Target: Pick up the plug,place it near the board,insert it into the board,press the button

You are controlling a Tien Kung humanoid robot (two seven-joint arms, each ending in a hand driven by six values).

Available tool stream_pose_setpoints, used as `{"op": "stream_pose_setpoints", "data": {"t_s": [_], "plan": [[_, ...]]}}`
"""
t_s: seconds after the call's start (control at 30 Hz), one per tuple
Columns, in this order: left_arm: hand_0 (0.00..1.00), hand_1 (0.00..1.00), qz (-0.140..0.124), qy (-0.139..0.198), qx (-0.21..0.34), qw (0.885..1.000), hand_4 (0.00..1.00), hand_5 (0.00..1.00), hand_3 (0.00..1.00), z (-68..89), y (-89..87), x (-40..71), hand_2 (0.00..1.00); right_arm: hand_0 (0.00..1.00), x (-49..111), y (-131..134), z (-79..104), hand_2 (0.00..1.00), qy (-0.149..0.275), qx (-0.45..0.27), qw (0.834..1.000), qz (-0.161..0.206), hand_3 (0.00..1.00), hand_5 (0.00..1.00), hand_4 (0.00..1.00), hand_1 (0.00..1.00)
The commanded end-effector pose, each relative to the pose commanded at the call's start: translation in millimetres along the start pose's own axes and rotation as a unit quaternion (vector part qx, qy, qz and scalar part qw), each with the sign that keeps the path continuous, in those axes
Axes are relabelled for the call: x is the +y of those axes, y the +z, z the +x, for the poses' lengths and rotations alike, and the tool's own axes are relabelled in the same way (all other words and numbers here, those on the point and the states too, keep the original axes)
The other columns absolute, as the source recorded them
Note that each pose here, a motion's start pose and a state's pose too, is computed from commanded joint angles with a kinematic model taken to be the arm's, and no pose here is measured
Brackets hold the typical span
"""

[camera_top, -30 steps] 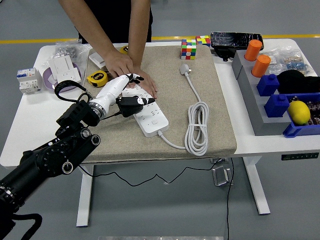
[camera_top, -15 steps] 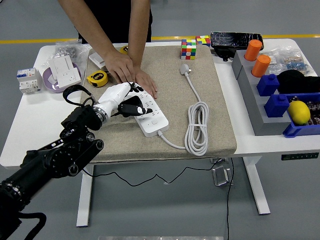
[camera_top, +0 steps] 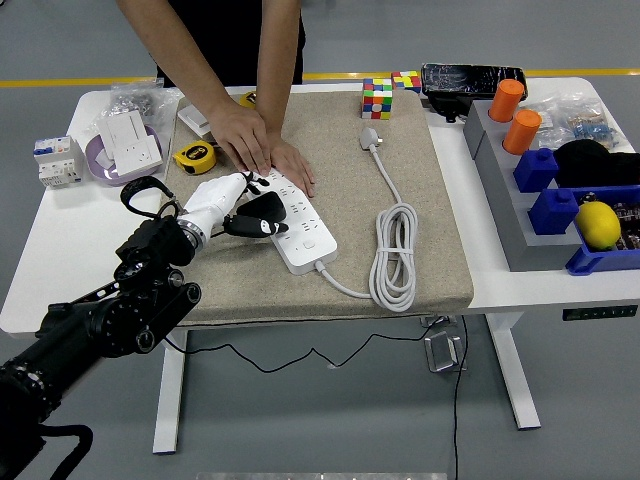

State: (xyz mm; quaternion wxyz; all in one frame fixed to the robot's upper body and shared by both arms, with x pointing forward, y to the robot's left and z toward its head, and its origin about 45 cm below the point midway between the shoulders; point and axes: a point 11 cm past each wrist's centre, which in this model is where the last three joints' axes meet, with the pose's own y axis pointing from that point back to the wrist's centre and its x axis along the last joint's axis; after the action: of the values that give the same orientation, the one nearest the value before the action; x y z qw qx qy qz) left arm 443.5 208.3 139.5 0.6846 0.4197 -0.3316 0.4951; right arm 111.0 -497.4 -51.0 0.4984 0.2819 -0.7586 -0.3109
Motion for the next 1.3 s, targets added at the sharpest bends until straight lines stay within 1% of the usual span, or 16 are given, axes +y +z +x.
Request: {"op": "stream_pose_setpoints", "data": {"t_s": [0.17, 0.2, 0.37, 0.4, 0.57, 0.6, 0.77, 0.8, 0.97, 1.0, 1.17, 1.2, 1.3], "plan": [[0.671, 0.668, 0.004, -0.001, -0.005, 1.000, 0.998, 0.484, 0.607, -1.5, -2.8, 0.1, 0.581, 0.924, 0.0, -0.1, 0.0, 0.820, 0.000, 0.001, 1.000, 0.001, 0.813, 0.998, 0.998, 0.889], [0.661, 0.638, 0.005, -0.001, -0.005, 1.000, 0.998, 0.484, 0.506, -1.9, -3.7, 0.2, 0.518, 0.925, 0.0, 0.1, 0.2, 0.820, 0.000, 0.001, 1.000, 0.000, 0.813, 0.998, 0.998, 0.889], [0.661, 0.638, 0.008, 0.008, -0.005, 1.000, 0.998, 0.484, 0.506, 0.0, -4.5, 0.6, 0.518, 0.925, -0.3, 1.2, 1.0, 0.820, 0.001, 0.001, 1.000, -0.001, 0.813, 0.998, 0.998, 0.889], [0.644, 0.628, 0.011, 0.011, -0.005, 1.000, 0.998, 0.527, 0.450, 0.6, -5.2, 0.7, 0.479, 0.924, -0.3, 1.2, 1.1, 0.820, 0.001, 0.001, 1.000, -0.001, 0.813, 0.998, 0.998, 0.889], [0.644, 0.628, 0.014, 0.019, -0.005, 1.000, 0.998, 0.527, 0.450, 2.0, -6.9, 1.0, 0.479, 0.924, -0.3, 1.4, 1.0, 0.820, 0.001, 0.002, 1.000, -0.001, 0.813, 0.998, 0.998, 0.889], [0.623, 0.595, 0.015, 0.020, -0.006, 1.000, 0.849, 0.582, 0.399, 1.8, -7.2, 1.1, 0.443, 0.923, -0.2, 1.5, 0.9, 0.820, 0.001, 0.002, 1.000, -0.001, 0.813, 0.998, 0.998, 0.889], [0.623, 0.595, 0.017, 0.019, -0.010, 1.000, 0.849, 0.582, 0.399, 0.4, -8.7, 1.2, 0.443, 0.923, -0.1, 1.0, 0.7, 0.820, 0.001, 0.002, 1.000, -0.001, 0.813, 0.998, 0.998, 0.889], [0.548, 0.536, 0.017, 0.020, -0.010, 1.000, 0.584, 0.590, 0.366, 0.6, -8.5, 1.2, 0.403, 0.924, -0.1, 0.9, 0.7, 0.820, 0.001, 0.001, 1.000, -0.001, 0.813, 0.998, 0.998, 0.889], [0.548, 0.536, 0.014, 0.028, -0.015, 0.999, 0.584, 0.590, 0.366, 3.6, -6.3, 0.6, 0.403, 0.924, 0.1, -0.2, 0.2, 0.820, 0.001, 0.000, 1.000, 0.000, 0.813, 0.998, 0.998, 0.889], [0.456, 0.354, 0.014, 0.030, -0.016, 0.999, 0.493, 0.432, 0.325, 4.2, -5.9, 0.5, 0.313, 0.924, 0.1, -0.2, 0.0, 0.820, 0.001, 0.000, 1.000, 0.000, 0.813, 0.998, 0.998, 0.889], [0.456, 0.354, 0.012, 0.034, -0.025, 0.999, 0.493, 0.432, 0.325, 6.3, -4.8, 0.2, 0.313, 0.924, 0.1, 0.0, 0.1, 0.820, 0.001, -0.001, 1.000, 0.000, 0.813, 0.998, 0.998, 0.889], [0.420, 0.301, 0.012, 0.032, -0.027, 0.999, 0.469, 0.366, 0.299, 6.4, -4.9, 0.1, 0.282, 0.924, 0.1, 0.1, 0.0, 0.820, 0.001, -0.001, 1.000, -0.001, 0.814, 0.998, 0.998, 0.889], [0.420, 0.301, 0.011, 0.029, -0.034, 0.999, 0.469, 0.366, 0.299, 6.3, -6.0, 0.6, 0.282, 0.924, 0.2, 0.1, -0.5, 0.820, 0.001, -0.002, 1.000, -0.001, 0.814, 0.998, 0.998, 0.889]]}}
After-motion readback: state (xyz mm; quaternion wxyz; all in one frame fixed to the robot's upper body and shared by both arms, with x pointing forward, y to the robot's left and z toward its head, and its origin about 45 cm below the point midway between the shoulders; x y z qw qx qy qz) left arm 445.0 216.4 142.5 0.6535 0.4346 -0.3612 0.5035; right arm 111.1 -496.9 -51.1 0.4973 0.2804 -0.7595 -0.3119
